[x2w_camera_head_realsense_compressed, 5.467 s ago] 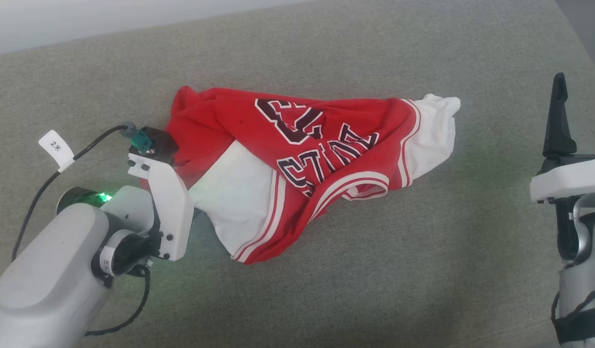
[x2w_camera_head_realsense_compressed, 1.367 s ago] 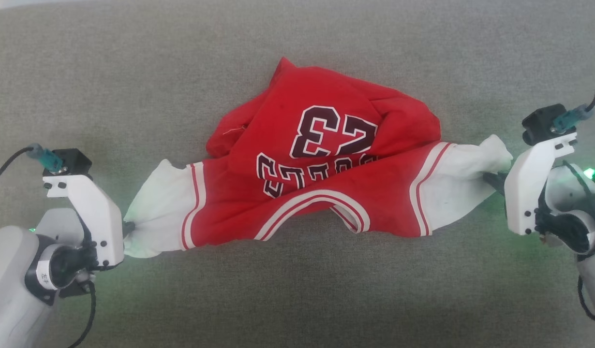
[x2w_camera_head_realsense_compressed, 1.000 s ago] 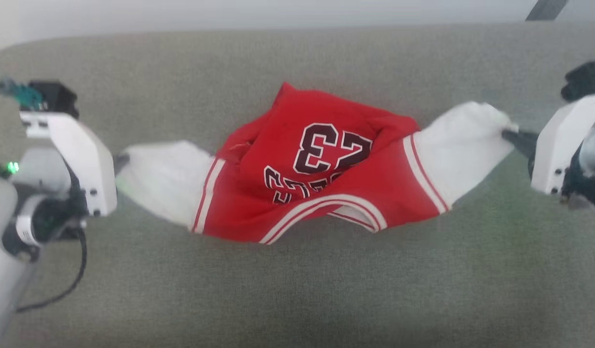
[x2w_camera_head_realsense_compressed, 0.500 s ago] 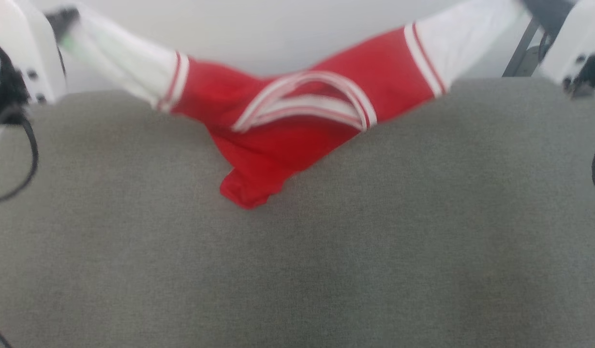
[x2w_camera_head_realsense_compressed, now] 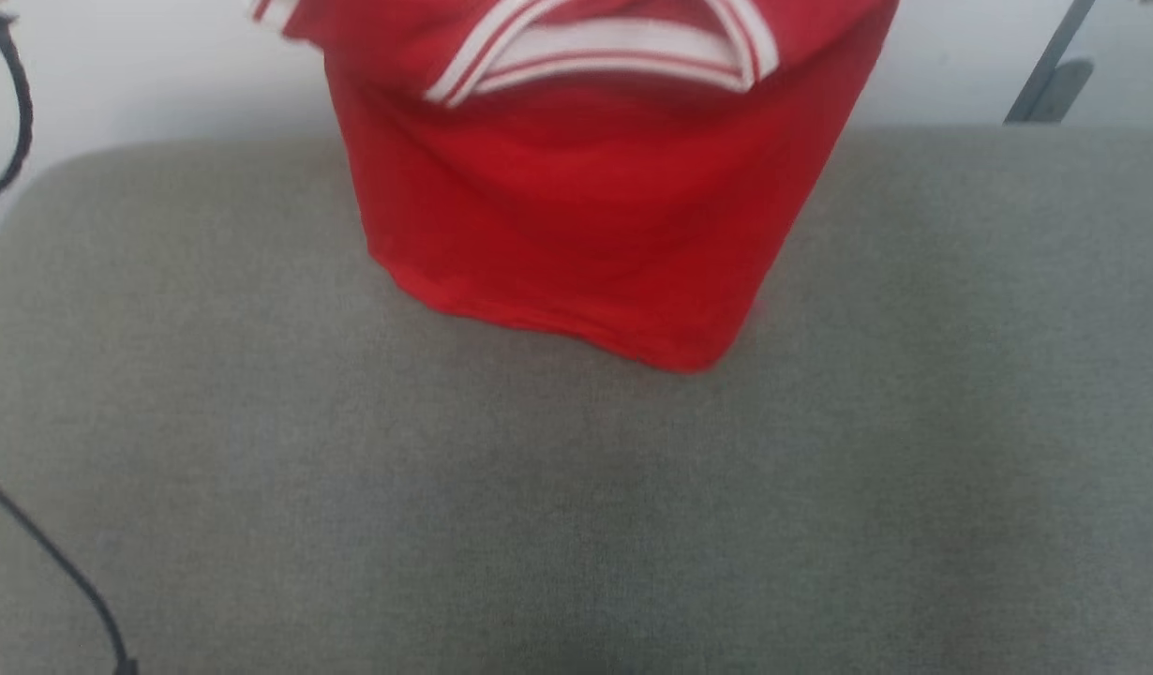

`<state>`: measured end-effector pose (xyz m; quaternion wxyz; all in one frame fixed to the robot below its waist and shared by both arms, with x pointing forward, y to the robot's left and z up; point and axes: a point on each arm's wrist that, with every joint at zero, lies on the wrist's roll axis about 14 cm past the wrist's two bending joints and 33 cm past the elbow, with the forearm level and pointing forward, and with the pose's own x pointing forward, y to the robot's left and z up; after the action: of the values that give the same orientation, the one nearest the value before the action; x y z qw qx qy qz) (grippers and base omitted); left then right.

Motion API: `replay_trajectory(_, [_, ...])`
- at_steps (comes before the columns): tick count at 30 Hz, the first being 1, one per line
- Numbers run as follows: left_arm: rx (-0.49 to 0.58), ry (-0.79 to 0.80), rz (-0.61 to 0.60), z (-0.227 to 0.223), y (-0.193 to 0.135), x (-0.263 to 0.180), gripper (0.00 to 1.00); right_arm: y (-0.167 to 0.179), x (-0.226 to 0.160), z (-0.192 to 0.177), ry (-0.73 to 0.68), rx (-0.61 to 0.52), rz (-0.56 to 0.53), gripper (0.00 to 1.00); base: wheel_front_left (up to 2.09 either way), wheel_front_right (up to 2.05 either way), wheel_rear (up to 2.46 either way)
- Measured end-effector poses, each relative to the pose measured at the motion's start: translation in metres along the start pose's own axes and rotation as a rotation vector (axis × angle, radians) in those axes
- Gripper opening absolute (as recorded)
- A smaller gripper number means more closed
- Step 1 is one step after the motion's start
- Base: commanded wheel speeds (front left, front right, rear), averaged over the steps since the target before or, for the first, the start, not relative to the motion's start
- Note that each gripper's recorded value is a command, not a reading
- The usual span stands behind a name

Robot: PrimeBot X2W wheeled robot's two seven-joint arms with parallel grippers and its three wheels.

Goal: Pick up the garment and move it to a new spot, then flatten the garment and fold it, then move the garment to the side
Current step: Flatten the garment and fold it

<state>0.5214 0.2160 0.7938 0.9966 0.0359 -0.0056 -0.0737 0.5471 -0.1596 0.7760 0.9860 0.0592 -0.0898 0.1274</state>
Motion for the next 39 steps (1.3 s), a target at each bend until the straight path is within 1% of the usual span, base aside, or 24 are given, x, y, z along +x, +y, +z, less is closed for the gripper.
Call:
replay_trajectory(4, [0.011, -0.02, 0.022, -0.009, 0.005, 0.029, 0.0, -0.01, 0.025, -0.009, -0.047, -0.044, -0.021, 0.0, 0.0, 0.0, 0.0])
replay_trajectory(8, [0.024, -0.068, 0.043, -0.017, 0.007, 0.064, 0.0, -0.022, 0.054, -0.016, -0.117, -0.117, -0.039, 0.0, 0.0, 0.0, 0.0])
replay_trajectory(11, [0.03, -0.145, 0.058, -0.017, 0.009, 0.089, 0.0, -0.032, 0.074, -0.02, -0.204, -0.185, -0.054, 0.0, 0.0, 0.0, 0.0])
replay_trajectory(13, [0.038, -0.225, 0.072, -0.013, 0.011, 0.104, 0.0, -0.037, 0.085, -0.022, -0.278, -0.229, -0.062, 0.0, 0.0, 0.0, 0.0])
replay_trajectory(16, [0.063, -0.34, 0.078, -0.009, 0.01, 0.12, 0.0, -0.047, 0.098, -0.032, -0.353, -0.284, -0.078, 0.0, 0.0, 0.0, 0.0])
replay_trajectory(19, [0.093, -0.454, 0.097, -0.01, 0.013, 0.128, 0.0, -0.05, 0.11, -0.056, -0.337, -0.371, -0.074, 0.0, 0.0, 0.0, 0.0])
replay_trajectory(21, [0.09, -0.461, 0.106, -0.022, 0.016, 0.133, 0.0, -0.048, 0.117, -0.076, -0.298, -0.4, -0.063, 0.0, 0.0, 0.0, 0.0])
replay_trajectory(22, [0.091, -0.385, 0.1, -0.051, 0.019, 0.139, 0.0, -0.042, 0.119, -0.104, -0.233, -0.418, -0.039, 0.0, 0.0, 0.0, 0.0])
replay_trajectory(25, [0.057, -0.257, 0.105, -0.097, 0.025, 0.139, 0.0, -0.04, 0.112, -0.151, -0.114, -0.395, -0.017, 0.0, 0.0, 0.0, 0.0])
replay_trajectory(27, [0.051, -0.171, 0.1, -0.125, 0.027, 0.135, 0.0, -0.041, 0.104, -0.177, -0.037, -0.358, -0.013, 0.0, 0.0, 0.0, 0.0])
replay_trajectory(28, [0.032, -0.131, 0.1, -0.138, 0.028, 0.132, 0.0, -0.039, 0.1, -0.191, 0.01, -0.336, -0.007, 0.0, 0.0, 0.0, 0.0])
replay_trajectory(31, [-0.005, 0.017, 0.102, -0.181, 0.031, 0.117, 0.0, -0.028, 0.08, -0.236, 0.171, -0.219, 0.001, 0.0, 0.0, 0.0, 0.0])
replay_trajectory(32, [-0.014, 0.072, 0.102, -0.197, 0.031, 0.11, 0.0, -0.025, 0.072, -0.248, 0.217, -0.173, 0.0, 0.0, 0.0, 0.0, 0.0])
replay_trajectory(33, [-0.02, 0.12, 0.095, -0.21, 0.031, 0.102, 0.0, -0.022, 0.065, -0.256, 0.259, -0.152, 0.004, 0.0, 0.0, 0.0, 0.0])
replay_trajectory(36, [-0.048, 0.245, 0.079, -0.244, 0.026, 0.079, 0.0, -0.02, 0.043, -0.268, 0.357, -0.087, 0.012, 0.0, 0.0, 0.0, 0.0])
replay_trajectory(39, [-0.077, 0.346, 0.067, -0.27, 0.023, 0.052, 0.0, -0.02, 0.012, -0.281, 0.465, -0.062, 0.036, 0.0, 0.0, 0.0, 0.0])
